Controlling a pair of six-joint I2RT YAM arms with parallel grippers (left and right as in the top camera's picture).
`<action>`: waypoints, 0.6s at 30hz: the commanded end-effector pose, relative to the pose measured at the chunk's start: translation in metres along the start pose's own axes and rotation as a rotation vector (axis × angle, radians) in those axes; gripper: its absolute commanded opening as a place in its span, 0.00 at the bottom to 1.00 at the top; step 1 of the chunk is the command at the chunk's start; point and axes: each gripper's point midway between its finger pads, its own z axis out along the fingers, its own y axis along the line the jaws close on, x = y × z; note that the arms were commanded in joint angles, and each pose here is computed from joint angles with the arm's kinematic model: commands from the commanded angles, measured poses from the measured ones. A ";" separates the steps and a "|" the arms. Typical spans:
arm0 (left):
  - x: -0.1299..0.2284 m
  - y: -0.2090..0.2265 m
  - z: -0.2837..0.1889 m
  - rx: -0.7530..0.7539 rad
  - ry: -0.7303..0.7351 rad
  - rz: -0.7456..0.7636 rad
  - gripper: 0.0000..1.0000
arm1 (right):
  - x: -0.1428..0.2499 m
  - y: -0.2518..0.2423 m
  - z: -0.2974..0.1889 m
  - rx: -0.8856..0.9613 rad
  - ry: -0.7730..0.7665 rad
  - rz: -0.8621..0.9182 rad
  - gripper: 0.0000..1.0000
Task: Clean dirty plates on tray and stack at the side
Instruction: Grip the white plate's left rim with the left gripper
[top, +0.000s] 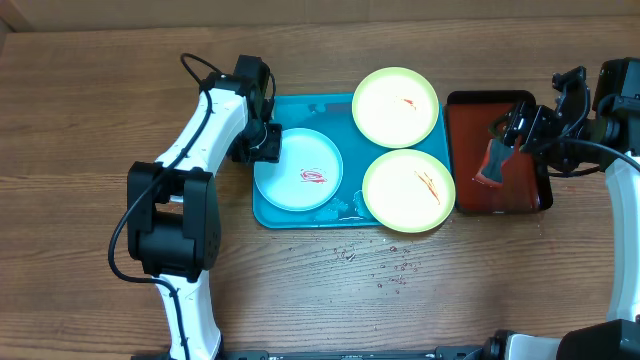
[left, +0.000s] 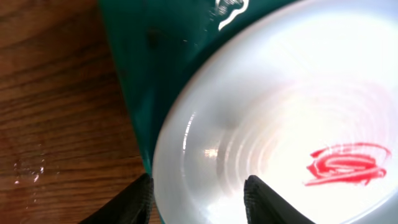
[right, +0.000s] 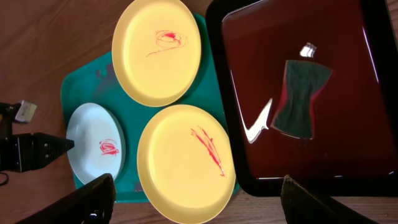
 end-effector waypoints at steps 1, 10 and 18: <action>-0.006 -0.009 -0.001 0.030 -0.016 0.125 0.51 | -0.008 0.004 -0.008 0.001 -0.034 -0.016 0.87; -0.040 0.008 -0.002 -0.078 -0.153 0.153 0.56 | -0.008 0.004 -0.008 0.001 -0.033 -0.016 0.87; -0.049 -0.017 -0.002 0.029 -0.200 0.325 0.48 | -0.008 0.004 -0.008 0.001 -0.033 -0.016 0.87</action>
